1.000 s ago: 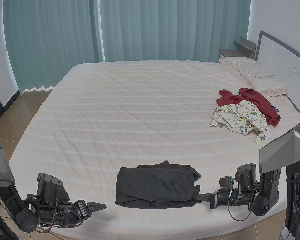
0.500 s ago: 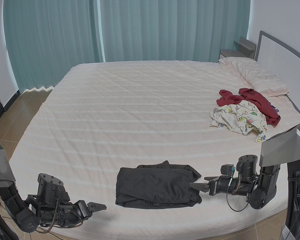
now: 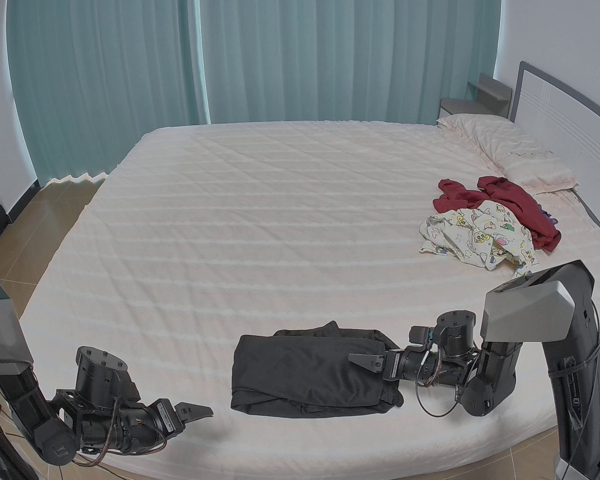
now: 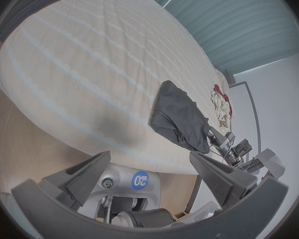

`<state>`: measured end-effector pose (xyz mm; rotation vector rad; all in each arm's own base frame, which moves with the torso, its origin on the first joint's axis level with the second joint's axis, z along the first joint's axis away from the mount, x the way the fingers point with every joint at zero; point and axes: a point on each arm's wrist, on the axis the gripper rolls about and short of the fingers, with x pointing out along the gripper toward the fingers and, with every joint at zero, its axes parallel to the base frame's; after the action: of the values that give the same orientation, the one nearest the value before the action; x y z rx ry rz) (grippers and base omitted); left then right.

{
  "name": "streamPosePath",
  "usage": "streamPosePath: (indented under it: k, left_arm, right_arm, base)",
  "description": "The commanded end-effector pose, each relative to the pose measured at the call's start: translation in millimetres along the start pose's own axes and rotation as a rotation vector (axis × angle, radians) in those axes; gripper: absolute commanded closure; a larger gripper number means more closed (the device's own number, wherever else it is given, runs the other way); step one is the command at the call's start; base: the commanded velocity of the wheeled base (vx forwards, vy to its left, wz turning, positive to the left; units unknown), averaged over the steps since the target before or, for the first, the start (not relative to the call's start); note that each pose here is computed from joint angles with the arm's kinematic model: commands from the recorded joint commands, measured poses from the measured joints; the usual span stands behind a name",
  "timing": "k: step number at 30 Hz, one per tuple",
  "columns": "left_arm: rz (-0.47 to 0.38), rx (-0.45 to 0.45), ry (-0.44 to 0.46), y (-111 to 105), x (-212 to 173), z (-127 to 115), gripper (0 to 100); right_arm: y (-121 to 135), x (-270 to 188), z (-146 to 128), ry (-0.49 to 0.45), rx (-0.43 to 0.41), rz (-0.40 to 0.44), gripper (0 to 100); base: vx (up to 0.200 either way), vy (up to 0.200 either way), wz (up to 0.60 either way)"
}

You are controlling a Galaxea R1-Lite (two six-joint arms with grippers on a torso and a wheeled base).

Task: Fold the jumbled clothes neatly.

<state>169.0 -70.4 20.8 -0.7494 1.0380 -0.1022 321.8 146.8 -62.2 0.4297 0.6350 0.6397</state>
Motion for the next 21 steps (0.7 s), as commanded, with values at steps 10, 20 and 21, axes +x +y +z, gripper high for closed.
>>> streamPosePath:
  k: [10,20,21]
  left_arm:
    - [0.013,0.002,-0.001,1.2,3.1,-1.3,0]
    - [0.014,0.002,0.000,1.4,3.0,-1.6,0]
    - [0.013,0.002,-0.001,1.2,3.1,-1.3,0]
  right_arm:
    - [-10.1,10.4,2.1,-0.051,0.026,-0.042,100]
    - [-15.0,7.7,9.5,-0.086,0.078,-0.059,100]
    - [-15.8,6.9,10.4,-0.092,0.081,-0.067,100]
  base:
    - [0.000,0.000,0.00]
    - [0.000,0.000,0.00]
    - [0.000,0.000,0.00]
